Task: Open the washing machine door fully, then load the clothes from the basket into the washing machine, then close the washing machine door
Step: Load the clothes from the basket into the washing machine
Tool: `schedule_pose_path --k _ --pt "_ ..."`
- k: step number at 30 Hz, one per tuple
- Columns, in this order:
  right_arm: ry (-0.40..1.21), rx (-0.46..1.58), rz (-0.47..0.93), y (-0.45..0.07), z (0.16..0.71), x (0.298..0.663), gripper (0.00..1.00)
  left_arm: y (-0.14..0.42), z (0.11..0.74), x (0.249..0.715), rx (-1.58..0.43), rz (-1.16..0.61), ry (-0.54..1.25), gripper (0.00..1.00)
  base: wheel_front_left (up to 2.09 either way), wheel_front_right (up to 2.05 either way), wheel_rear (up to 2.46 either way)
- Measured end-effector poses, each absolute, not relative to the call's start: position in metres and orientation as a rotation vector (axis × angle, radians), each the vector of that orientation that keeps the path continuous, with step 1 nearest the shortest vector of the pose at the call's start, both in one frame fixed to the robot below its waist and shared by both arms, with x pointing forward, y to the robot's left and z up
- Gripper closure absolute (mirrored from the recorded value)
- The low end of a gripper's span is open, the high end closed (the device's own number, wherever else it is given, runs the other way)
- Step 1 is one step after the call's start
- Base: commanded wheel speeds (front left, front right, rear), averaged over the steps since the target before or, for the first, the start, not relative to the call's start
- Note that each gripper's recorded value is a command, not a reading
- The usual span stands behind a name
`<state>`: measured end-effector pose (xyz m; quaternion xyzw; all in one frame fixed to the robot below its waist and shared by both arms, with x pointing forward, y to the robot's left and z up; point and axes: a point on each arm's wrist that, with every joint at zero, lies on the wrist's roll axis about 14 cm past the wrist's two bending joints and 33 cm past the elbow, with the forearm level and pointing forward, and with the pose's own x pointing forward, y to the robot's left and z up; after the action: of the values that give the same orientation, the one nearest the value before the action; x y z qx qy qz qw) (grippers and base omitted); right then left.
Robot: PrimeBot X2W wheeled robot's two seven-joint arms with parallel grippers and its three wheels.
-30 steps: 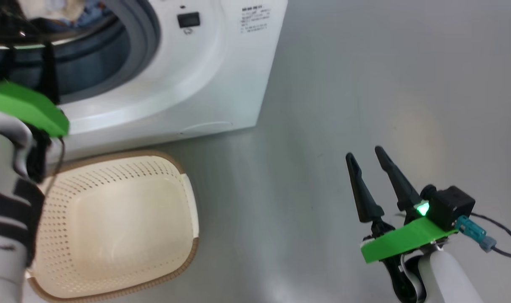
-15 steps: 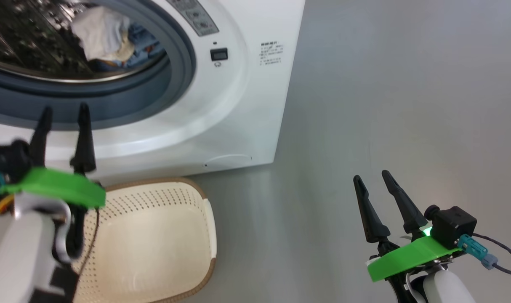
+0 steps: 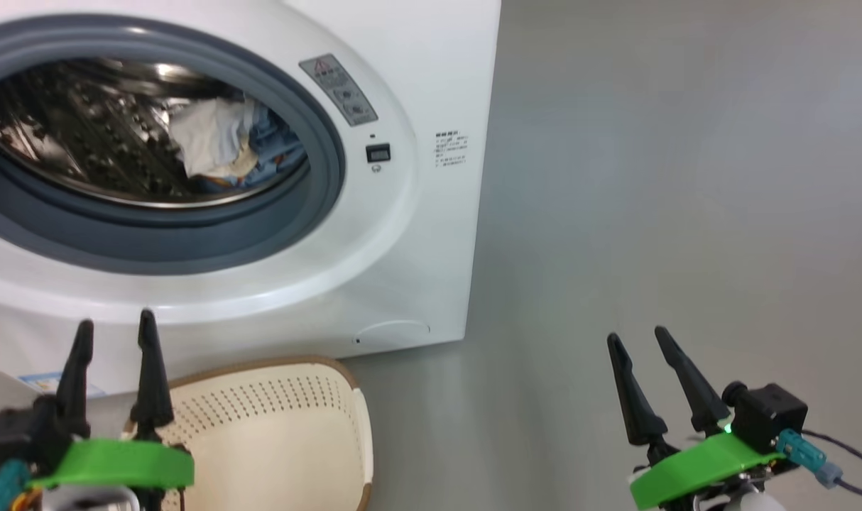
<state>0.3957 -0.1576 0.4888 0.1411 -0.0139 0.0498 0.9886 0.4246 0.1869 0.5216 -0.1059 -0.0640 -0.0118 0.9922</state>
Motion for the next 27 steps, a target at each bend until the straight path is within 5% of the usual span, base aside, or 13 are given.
schedule_pose_path --k 27 --pt "-0.074 0.251 0.107 -0.158 0.506 0.363 0.0 0.197 0.504 0.352 -0.212 0.047 -0.083 0.0 0.0 0.0 0.0"
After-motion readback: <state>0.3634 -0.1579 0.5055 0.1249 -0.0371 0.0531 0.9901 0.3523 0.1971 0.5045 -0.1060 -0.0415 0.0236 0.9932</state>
